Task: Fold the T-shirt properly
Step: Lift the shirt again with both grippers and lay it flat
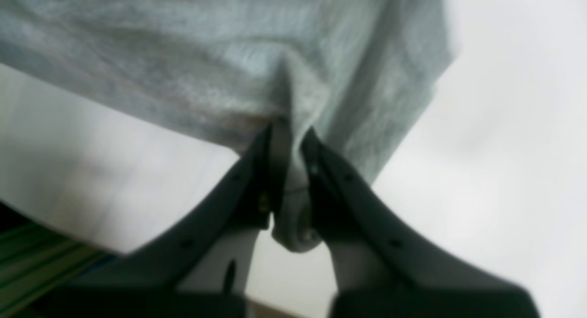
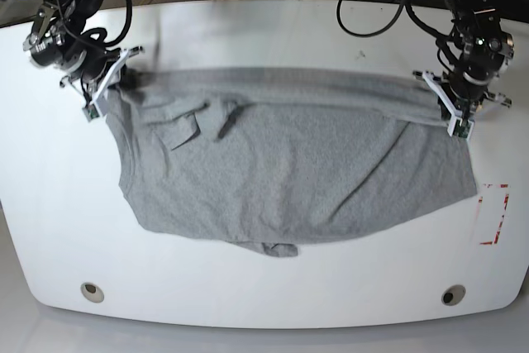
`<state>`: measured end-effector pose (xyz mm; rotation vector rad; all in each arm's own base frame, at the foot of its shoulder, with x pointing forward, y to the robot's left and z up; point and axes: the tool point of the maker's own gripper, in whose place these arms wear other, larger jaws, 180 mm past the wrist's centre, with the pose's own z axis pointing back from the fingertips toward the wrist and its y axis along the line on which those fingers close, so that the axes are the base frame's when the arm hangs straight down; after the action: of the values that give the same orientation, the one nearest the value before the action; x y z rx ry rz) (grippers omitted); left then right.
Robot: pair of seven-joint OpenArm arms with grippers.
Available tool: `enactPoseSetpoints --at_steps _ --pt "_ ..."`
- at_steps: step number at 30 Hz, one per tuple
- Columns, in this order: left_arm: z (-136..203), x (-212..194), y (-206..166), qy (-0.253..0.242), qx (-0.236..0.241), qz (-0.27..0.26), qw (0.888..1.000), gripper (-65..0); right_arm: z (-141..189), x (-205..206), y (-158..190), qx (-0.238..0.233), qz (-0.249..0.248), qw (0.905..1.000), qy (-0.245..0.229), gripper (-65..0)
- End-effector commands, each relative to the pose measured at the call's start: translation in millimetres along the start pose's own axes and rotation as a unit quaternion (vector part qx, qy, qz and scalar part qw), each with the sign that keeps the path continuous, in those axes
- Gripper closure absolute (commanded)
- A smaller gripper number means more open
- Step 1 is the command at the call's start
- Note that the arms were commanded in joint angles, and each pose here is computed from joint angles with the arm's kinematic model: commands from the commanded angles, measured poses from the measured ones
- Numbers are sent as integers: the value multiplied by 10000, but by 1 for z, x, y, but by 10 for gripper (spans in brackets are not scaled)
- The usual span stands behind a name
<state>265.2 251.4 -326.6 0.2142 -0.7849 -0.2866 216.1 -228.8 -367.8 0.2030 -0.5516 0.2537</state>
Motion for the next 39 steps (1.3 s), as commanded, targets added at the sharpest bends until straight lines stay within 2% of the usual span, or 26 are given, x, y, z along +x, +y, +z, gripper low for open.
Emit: enactPoseSetpoints --at_steps 1,4,8,14,17,20,22,25,28,32,34,38,39 --pt "0 14 -5 -459 -67 31 9989 0 0 3 0 13 -25 9999 -104 0" --pt "-9 13 -20 -503 -228 -78 9984 0 -12 -4 -2 155 -249 9996 2 0" --pt "-15 51 -21 -887 -167 -268 9956 0 -21 19 -16 177 -345 9991 -169 0" --pt "-11 127 7 -1719 212 -275 9845 0 -17 92 -50 53 -274 9965 -794 0" --pt "-4 171 29 -2103 716 -228 9748 0 -14 128 -72 54 -378 9938 -1047 0" --pt "8 212 41 -2551 1126 154 9602 0 -16 175 -91 251 -566 9894 -1312 0" --pt "16 234 45 -2792 1166 209 9529 0 -8 206 -104 265 -504 9880 -1436 0" --pt "40 275 65 -3302 1386 321 9331 0 15 267 -111 276 -269 9823 -1833 0" --pt "67 308 85 -3730 1623 474 9123 0 49 326 -110 214 78 9753 -2197 0" --pt "103 336 125 -3910 2062 744 8939 0 97 390 -99 123 519 9636 -2621 0" --pt "128 348 150 -4067 2329 983 8779 0 124 418 -91 23 786 9567 -2803 0" --pt "176 373 176 -4494 2660 971 8473 0 184 448 -93 -311 1074 9458 -3048 0" --pt "186 378 182 -4578 2726 933 8411 0 185 447 -95 -331 1069 9467 -3020 0"
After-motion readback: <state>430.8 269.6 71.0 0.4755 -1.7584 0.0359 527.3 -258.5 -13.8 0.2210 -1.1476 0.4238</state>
